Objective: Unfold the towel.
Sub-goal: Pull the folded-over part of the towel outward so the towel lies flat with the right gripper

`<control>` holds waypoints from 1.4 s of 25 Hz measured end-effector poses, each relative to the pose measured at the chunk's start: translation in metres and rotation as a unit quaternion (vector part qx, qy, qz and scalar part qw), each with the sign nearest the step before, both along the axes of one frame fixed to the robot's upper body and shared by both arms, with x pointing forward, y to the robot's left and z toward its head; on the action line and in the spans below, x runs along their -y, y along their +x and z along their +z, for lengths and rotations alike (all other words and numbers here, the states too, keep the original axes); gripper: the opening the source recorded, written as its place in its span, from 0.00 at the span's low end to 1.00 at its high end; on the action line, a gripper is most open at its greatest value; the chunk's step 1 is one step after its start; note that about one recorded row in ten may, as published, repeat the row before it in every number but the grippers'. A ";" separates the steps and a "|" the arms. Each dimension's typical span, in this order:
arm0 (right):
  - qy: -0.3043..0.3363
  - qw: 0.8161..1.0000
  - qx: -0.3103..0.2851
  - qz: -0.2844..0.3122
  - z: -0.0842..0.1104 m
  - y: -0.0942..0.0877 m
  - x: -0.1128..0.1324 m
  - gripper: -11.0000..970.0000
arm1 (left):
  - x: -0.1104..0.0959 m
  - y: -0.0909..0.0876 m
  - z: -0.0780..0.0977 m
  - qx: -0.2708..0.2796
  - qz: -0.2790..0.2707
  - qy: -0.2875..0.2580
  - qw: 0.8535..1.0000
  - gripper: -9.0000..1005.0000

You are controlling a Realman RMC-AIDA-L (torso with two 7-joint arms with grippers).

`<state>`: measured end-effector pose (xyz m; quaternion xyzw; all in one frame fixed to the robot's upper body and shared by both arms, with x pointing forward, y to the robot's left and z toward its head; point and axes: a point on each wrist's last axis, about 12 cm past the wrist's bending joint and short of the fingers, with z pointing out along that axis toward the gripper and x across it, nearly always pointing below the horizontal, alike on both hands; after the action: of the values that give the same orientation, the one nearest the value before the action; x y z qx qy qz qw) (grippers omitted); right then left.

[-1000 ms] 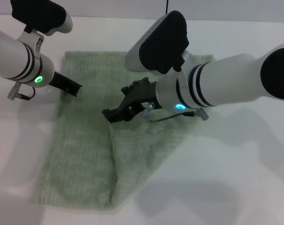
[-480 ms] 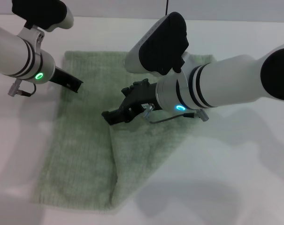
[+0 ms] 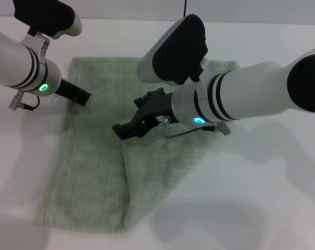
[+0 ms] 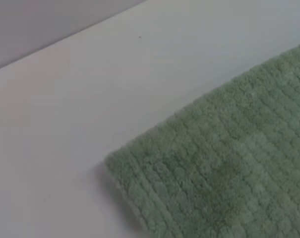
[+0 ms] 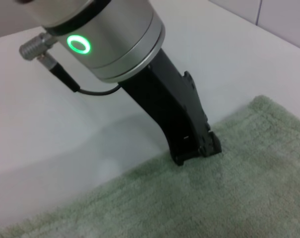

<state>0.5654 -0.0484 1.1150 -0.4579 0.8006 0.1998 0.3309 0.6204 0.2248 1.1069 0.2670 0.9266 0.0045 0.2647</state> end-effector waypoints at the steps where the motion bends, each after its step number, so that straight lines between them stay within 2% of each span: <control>1: 0.000 1.000 0.000 0.000 0.000 0.000 0.000 0.85 | 0.000 0.000 0.001 0.001 0.000 0.000 1.000 0.03; 35: -0.007 1.000 -0.010 -0.004 -0.014 0.005 -0.007 0.85 | 0.002 0.000 0.003 0.002 -0.002 0.004 1.000 0.04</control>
<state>0.5702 -0.0411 1.1014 -0.4550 0.8072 0.1973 0.3201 0.6202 0.2224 1.1099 0.2704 0.9254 0.0083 0.2656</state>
